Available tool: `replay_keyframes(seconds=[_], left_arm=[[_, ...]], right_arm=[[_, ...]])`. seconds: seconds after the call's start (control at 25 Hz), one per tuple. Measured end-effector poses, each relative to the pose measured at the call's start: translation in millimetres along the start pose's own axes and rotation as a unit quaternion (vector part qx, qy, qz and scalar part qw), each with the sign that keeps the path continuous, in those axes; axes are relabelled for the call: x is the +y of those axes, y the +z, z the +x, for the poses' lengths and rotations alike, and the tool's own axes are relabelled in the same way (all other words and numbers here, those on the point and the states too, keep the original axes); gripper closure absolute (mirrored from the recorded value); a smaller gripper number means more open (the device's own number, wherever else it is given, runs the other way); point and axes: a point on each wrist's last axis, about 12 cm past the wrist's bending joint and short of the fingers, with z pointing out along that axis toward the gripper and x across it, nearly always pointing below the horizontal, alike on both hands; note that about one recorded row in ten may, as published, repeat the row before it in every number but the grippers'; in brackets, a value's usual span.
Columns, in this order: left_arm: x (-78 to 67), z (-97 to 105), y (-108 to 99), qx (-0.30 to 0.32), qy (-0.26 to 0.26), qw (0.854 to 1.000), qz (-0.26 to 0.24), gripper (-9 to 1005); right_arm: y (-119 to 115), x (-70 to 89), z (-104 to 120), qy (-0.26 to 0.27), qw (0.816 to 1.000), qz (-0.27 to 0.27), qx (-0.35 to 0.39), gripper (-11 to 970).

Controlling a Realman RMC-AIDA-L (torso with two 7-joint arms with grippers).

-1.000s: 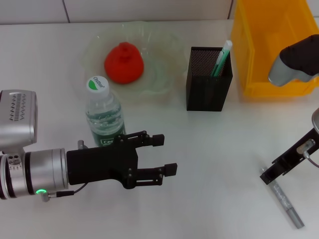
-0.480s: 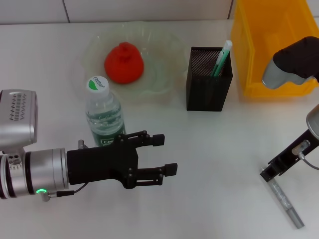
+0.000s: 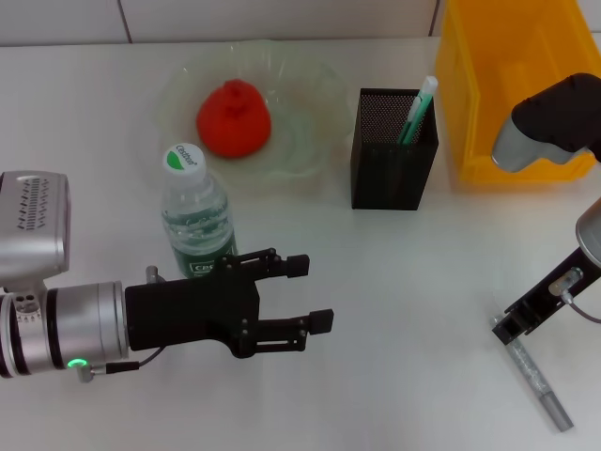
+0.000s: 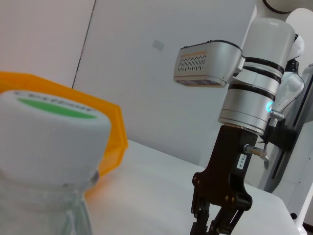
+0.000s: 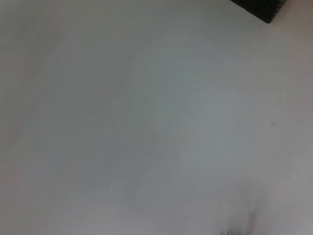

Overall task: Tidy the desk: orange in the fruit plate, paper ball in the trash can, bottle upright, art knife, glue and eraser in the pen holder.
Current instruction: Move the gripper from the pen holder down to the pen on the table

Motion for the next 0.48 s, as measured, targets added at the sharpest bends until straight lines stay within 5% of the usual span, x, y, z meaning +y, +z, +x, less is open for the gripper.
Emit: replay_keyframes(seconds=[0.48], left_arm=[[0.2, 0.3, 0.3, 0.001, 0.000, 1.000, -0.001, 194]], right_arm=[[1.0, -0.3, 0.1, -0.001, 1.000, 0.000, 0.001, 681]])
